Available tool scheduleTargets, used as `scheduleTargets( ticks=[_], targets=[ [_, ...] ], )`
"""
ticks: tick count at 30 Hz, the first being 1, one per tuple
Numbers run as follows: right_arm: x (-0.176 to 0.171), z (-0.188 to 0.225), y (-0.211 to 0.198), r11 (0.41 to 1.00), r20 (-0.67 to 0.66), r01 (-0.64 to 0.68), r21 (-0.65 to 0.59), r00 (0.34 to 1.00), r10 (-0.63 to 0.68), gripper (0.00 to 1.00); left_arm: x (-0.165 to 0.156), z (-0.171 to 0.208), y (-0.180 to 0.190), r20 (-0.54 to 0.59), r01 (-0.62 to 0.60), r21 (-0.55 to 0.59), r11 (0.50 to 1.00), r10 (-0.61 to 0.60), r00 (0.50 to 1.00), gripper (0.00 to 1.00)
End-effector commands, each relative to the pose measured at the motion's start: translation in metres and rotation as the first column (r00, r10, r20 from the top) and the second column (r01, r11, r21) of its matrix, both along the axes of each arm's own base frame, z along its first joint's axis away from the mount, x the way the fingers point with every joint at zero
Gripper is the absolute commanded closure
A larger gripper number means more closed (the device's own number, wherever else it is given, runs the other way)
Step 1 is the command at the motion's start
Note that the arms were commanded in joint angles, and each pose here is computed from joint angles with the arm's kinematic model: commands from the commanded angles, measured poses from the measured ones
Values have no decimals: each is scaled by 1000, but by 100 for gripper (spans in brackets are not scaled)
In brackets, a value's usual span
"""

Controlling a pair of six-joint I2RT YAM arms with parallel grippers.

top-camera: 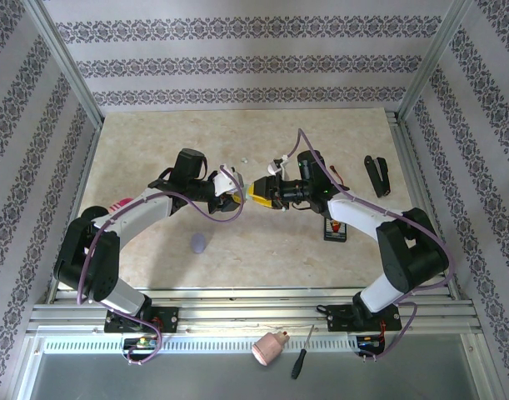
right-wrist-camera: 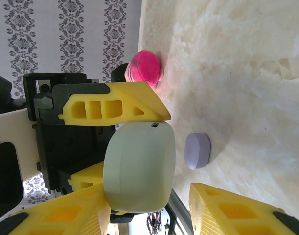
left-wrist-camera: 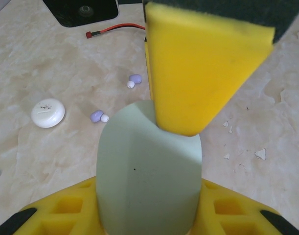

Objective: Insert the wireless bluetooth earbuds into the charging case

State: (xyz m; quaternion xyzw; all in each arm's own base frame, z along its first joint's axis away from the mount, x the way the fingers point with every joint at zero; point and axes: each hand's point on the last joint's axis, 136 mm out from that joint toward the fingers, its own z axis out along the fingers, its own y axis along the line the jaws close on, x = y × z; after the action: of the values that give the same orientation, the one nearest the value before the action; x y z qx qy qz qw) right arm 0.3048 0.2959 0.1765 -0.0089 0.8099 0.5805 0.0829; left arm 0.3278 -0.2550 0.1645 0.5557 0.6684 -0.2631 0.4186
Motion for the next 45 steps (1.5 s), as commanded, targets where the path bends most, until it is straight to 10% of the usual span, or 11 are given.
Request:
scheduleTargets(
  ticks=[1, 19, 28, 36, 45],
  targets=[
    [6, 4, 6, 1000, 25, 3, 4, 1000, -3, 53, -13, 10, -8, 38, 70, -29, 997, -69, 997, 68],
    [4, 0, 12, 1000, 15, -16, 0, 1000, 16, 69, -22, 10, -9, 41, 108, -26, 994, -106, 993, 64],
    [1, 26, 2, 998, 47, 0, 69, 999, -3, 74, -17, 27, -11, 149, 81, -148, 986, -59, 987, 25],
    [-8, 84, -7, 953, 84, -28, 302, 996, 2, 75, -16, 96, -1, 284, 81, -532, 843, 88, 955, 12],
    [-10, 112, -16, 869, 27, 11, 495, 999, -28, 77, -18, 134, 1, 299, 136, -663, 737, 94, 950, 14]
  ],
)
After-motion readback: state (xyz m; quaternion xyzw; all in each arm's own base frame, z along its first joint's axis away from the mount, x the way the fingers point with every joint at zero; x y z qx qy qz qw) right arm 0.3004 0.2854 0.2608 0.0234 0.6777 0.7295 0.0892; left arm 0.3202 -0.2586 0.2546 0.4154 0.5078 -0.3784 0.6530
